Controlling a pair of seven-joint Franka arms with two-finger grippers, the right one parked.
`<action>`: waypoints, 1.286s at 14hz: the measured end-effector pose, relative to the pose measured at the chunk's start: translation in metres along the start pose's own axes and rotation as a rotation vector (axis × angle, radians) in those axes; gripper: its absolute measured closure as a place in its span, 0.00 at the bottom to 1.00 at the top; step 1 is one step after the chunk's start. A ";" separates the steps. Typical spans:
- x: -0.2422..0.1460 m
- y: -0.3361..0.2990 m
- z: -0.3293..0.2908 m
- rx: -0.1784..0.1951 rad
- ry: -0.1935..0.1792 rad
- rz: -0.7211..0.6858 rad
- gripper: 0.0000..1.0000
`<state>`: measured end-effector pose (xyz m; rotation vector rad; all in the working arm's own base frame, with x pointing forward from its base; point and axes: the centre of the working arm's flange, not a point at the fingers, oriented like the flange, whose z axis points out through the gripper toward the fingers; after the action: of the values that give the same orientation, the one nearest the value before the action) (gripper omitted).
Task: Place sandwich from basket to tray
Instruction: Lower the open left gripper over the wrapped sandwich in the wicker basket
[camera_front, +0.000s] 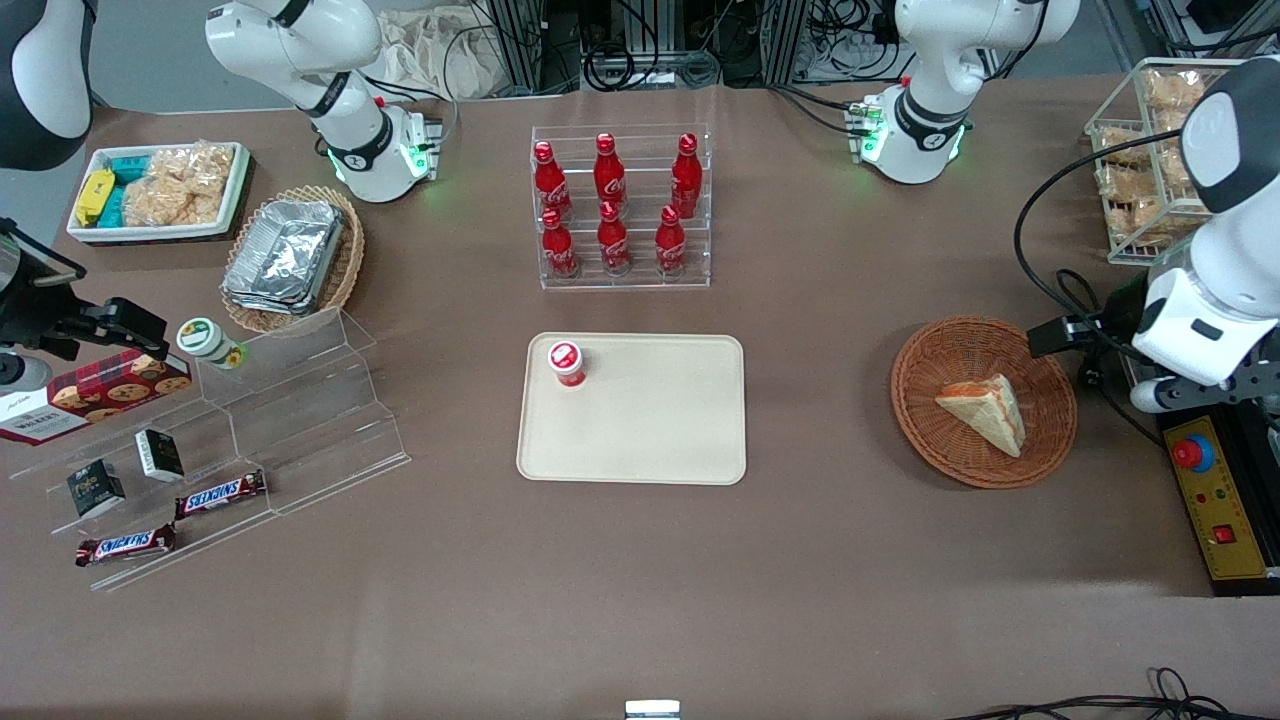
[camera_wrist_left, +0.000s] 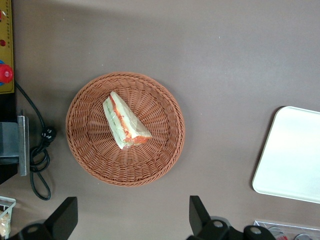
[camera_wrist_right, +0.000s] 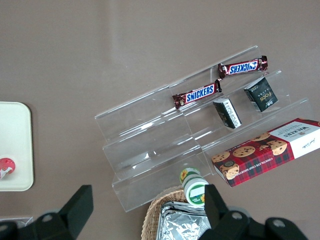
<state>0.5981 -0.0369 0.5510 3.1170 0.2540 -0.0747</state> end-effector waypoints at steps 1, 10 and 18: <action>0.003 -0.001 0.000 0.000 -0.004 -0.003 0.00; 0.020 -0.005 0.093 0.036 -0.052 -0.404 0.00; -0.014 -0.064 0.224 0.080 0.129 -0.595 0.00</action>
<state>0.5633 0.0198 0.3276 3.0011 1.1932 0.1139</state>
